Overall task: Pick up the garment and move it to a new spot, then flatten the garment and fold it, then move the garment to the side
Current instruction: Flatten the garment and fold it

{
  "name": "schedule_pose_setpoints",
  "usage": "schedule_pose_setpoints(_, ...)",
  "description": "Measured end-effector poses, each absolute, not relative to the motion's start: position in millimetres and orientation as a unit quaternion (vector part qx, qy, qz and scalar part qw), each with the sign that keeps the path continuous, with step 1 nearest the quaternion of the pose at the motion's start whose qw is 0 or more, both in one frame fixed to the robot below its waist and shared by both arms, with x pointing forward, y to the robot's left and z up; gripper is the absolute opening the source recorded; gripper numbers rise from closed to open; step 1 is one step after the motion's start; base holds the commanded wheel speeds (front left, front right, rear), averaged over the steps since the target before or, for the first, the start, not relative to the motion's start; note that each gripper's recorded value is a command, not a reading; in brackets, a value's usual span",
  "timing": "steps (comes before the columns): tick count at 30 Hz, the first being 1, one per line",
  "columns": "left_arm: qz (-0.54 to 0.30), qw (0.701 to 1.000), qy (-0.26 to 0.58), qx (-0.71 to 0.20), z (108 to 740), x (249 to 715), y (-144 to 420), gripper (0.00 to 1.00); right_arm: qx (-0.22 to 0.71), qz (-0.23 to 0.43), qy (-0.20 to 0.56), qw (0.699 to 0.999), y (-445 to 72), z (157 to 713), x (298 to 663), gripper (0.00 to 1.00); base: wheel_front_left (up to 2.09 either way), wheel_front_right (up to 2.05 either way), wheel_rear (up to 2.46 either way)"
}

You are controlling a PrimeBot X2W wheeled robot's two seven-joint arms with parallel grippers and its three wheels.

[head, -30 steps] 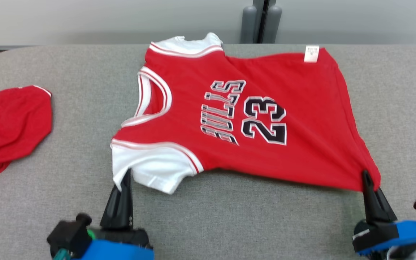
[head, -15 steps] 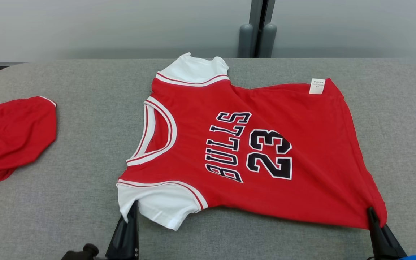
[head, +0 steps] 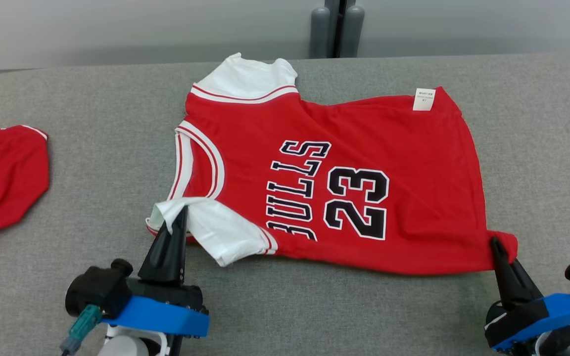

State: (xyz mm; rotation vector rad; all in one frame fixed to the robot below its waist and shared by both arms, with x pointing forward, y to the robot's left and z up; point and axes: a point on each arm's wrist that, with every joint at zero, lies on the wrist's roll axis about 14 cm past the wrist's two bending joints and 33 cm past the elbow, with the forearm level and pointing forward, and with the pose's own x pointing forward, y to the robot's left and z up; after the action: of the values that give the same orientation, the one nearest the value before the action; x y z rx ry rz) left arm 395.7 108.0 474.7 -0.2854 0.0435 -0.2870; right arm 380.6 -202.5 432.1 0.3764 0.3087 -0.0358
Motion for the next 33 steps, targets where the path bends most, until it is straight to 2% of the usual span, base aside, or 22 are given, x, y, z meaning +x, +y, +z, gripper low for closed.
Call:
schedule_pose_setpoints(17, -0.173, 0.978, 0.056, -0.098, 443.3, 464.3, 103.7, 0.0, 0.191, -0.013, 0.177, 0.965, -201.7, 423.0, 429.1, 0.0, 0.0, 0.0, 0.0)
schedule_pose_setpoints(18, -0.174, 0.978, 0.059, -0.094, 441.0, 466.3, 104.1, 0.0, 0.189, -0.011, 0.175, 0.966, -201.4, 424.2, 433.0, 0.19, 0.0, 0.0, 0.0)
schedule_pose_setpoints(19, -0.174, 0.978, 0.062, -0.093, 439.2, 468.1, 104.5, 0.0, 0.186, -0.009, 0.172, 0.967, -200.8, 425.8, 436.7, 1.0, 0.0, 0.0, 0.0)
schedule_pose_setpoints(20, -0.172, 0.979, 0.064, -0.092, 437.8, 470.2, 105.7, 0.39, 0.183, -0.007, 0.168, 0.969, -200.7, 427.6, 440.0, 1.0, 0.0, 0.0, 0.0)
schedule_pose_setpoints(21, -0.169, 0.979, 0.065, -0.091, 437.6, 472.4, 106.9, 1.0, 0.175, -0.004, 0.167, 0.97, -200.4, 428.3, 442.1, 1.0, 0.0, 0.0, 0.0)
schedule_pose_setpoints(27, -0.156, 0.982, 0.054, -0.092, 448.0, 474.8, 111.9, 1.0, 0.139, 0.0, 0.142, 0.98, -208.3, 438.9, 443.5, 1.0, 0.0, 0.0, 0.0)
schedule_pose_setpoints(33, -0.139, 0.984, 0.064, -0.086, 441.4, 453.0, 125.1, 1.0, 0.113, -0.005, 0.162, 0.98, -217.7, 430.7, 418.1, 1.0, 0.0, 0.0, 0.0)
